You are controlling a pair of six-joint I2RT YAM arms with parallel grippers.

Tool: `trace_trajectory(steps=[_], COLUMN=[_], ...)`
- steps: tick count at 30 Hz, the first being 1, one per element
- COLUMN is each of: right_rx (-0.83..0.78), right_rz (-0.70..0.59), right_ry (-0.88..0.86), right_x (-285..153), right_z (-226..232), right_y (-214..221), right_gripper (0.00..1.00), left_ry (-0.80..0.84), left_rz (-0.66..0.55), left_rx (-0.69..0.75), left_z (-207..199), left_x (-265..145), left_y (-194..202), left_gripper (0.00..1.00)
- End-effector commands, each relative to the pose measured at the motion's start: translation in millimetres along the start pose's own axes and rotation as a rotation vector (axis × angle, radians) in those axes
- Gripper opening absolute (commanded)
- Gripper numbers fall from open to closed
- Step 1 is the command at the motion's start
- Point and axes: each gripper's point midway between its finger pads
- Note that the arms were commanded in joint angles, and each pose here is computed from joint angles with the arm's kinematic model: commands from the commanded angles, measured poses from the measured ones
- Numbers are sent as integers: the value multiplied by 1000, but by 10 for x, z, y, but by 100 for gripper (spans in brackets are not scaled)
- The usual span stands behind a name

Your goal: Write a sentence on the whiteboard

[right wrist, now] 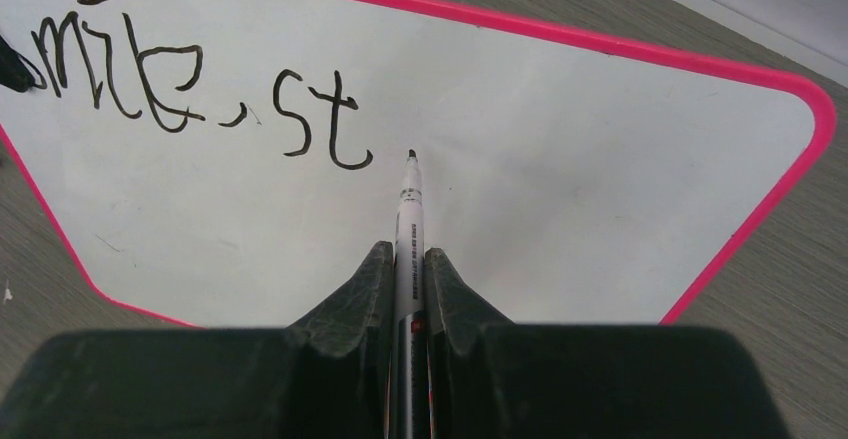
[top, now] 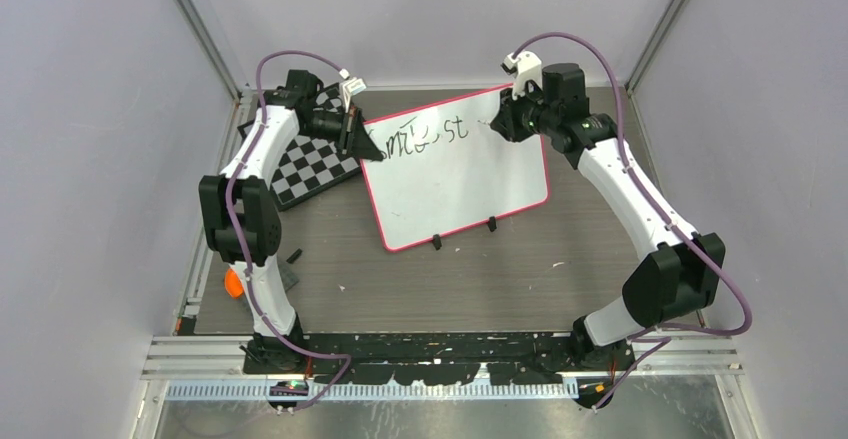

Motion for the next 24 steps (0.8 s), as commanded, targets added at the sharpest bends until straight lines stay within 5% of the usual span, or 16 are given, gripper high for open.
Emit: trace_trajectory(steps=[1,24], right_rx=[-57,-93], right_rz=[-82,-97], right_ry=[15,16], right_x=[-26,151], right_z=[49,115], right_y=[-278,-353], right_gripper=[0,0], left_ry=[-40,-37], left_rz=[44,45], left_rx=[21,21], left_z=[76,60], left_x=[10,39], left_y=[40,44], left_gripper=[0,0])
Point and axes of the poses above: each gripper's point midway between its finger pads, its own x axis out along the fingers, its own z axis along the line the jaws close on, y = z × x, and after that the axes turned 14 degrees about x, right-handed
